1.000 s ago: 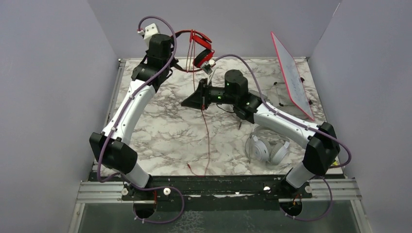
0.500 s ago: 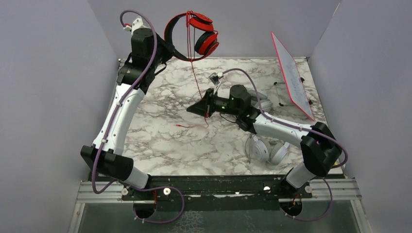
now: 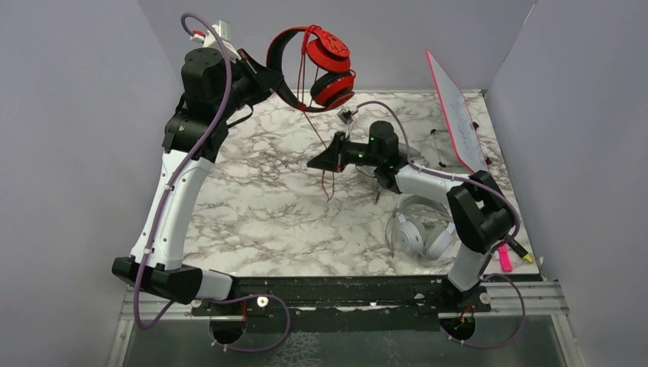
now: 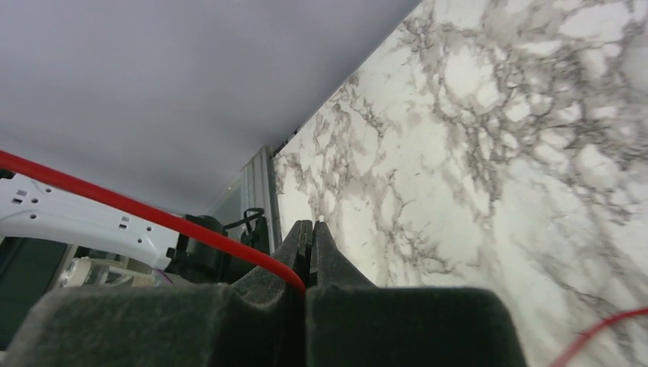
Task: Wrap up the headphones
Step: Wrap the headphones cable around the headphones.
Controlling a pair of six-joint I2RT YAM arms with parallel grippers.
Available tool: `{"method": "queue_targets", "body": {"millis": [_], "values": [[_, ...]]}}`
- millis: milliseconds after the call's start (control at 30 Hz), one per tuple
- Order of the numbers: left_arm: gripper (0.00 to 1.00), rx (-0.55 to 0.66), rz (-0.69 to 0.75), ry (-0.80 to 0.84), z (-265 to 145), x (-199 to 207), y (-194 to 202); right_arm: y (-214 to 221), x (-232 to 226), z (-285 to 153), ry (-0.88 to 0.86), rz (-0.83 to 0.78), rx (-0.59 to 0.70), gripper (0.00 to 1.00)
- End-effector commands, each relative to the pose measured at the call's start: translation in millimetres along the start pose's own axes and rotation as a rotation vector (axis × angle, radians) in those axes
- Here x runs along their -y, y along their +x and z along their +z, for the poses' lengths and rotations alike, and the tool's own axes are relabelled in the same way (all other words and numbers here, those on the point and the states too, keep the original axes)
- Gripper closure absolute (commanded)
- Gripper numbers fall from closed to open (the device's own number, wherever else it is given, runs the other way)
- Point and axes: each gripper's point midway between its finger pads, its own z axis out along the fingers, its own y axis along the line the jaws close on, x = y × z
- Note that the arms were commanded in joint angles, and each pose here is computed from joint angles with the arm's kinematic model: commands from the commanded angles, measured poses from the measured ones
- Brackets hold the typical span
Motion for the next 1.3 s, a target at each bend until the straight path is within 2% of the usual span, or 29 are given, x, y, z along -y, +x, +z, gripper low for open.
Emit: {"method": "queue_targets", "body": {"millis": [0,167,367,533,733,833,900,1067,1267], "values": [[1.00,0.035,0.154,0.213,-42.7,47.5,-15.5,-19.2,31.2,-22.0,-0.037,-0.007,-0.023,0.99],[1.00,-0.043,0.391,0.274,-67.2,37.3,16.2,-16.6,46.9,-23.6,-0.120,-0.045,-0.137,0.96],[1.00,-0.140,0.625,0.369,-107.3,21.6,60.8,-33.0,73.9,-42.4,-0.058,-0.060,-0.106,0.93],[1.00,-0.189,0.751,0.334,-115.6,-2.2,82.5,-52.2,76.9,-46.2,-0.035,-0.054,-0.115,0.96],[1.00,-0.216,0.922,0.015,-91.4,-65.9,88.0,-78.5,64.5,-51.0,0.020,0.037,-0.136,0.91],[1.00,-0.201,1.006,-0.148,-78.9,-92.2,82.4,-89.0,50.5,-58.4,0.019,0.080,-0.129,0.99],[1.00,-0.171,1.034,-0.270,-71.0,-112.6,74.5,-92.7,37.5,-64.1,-0.002,0.107,-0.125,0.99],[1.00,-0.088,1.047,-0.483,-60.0,-146.6,60.7,-101.4,6.2,-73.9,-0.045,0.134,-0.117,0.97],[1.00,-0.055,0.940,-0.522,-37.8,-155.4,68.9,-106.6,-32.8,-74.3,-0.135,0.183,-0.077,0.94]]}}
